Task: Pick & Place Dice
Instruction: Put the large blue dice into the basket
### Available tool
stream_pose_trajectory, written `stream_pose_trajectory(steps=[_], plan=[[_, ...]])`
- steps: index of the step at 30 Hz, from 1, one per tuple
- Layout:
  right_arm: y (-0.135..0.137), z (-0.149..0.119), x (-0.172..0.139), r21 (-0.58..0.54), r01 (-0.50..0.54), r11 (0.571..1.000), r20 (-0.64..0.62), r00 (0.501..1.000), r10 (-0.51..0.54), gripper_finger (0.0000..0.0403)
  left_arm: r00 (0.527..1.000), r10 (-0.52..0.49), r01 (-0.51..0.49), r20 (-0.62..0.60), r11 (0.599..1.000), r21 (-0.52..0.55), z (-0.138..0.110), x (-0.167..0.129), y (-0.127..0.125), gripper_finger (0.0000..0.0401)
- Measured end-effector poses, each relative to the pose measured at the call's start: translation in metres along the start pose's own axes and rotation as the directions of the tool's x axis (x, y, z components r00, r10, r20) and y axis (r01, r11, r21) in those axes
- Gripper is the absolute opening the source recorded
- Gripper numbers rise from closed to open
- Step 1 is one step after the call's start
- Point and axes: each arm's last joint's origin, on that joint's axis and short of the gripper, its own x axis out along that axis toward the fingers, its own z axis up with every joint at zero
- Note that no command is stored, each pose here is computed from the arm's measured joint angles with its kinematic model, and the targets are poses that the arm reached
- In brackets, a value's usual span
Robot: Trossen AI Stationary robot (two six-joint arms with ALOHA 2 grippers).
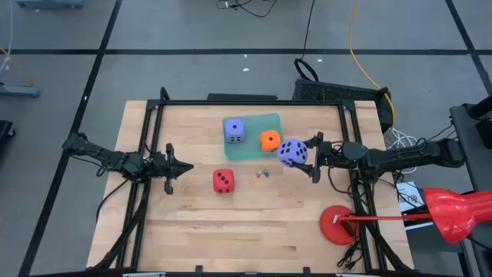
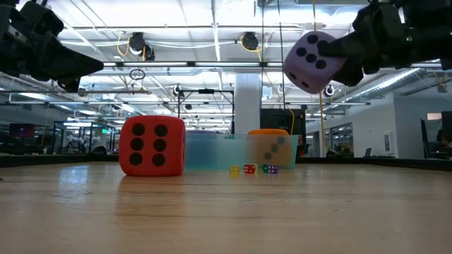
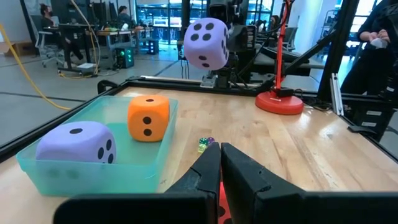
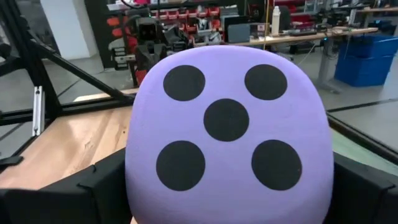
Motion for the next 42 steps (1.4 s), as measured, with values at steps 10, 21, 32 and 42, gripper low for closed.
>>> stream_pose_trajectory(steps=[10, 21, 32, 42], plan=[[-0.009, 0.015, 0.024, -0.005, 0.170, 0.985, -0.008, 0.985, -0.170, 0.0362, 0.996, 0.089, -0.089, 0.013, 0.996, 0.003, 0.000, 0.000, 0.003, 0.0026], [-0.024, 0.039, 0.129, -0.147, 0.093, 0.985, -0.321, 0.937, -0.137, 0.0362, 0.984, 0.174, -0.173, -0.039, 0.985, 0.030, -0.005, 0.004, 0.003, 0.0026], [-0.047, 0.040, 0.194, -0.162, -0.010, 0.987, -0.368, 0.928, -0.051, 0.0362, 0.946, 0.318, -0.310, -0.067, 0.945, 0.103, 0.041, 0.022, 0.012, 0.0026], [-0.048, 0.026, 0.208, -0.181, -0.050, 0.982, -0.349, 0.937, -0.017, 0.0366, 0.910, 0.366, -0.339, -0.194, 0.927, 0.160, 0.075, 0.071, 0.027, 0.0008]])
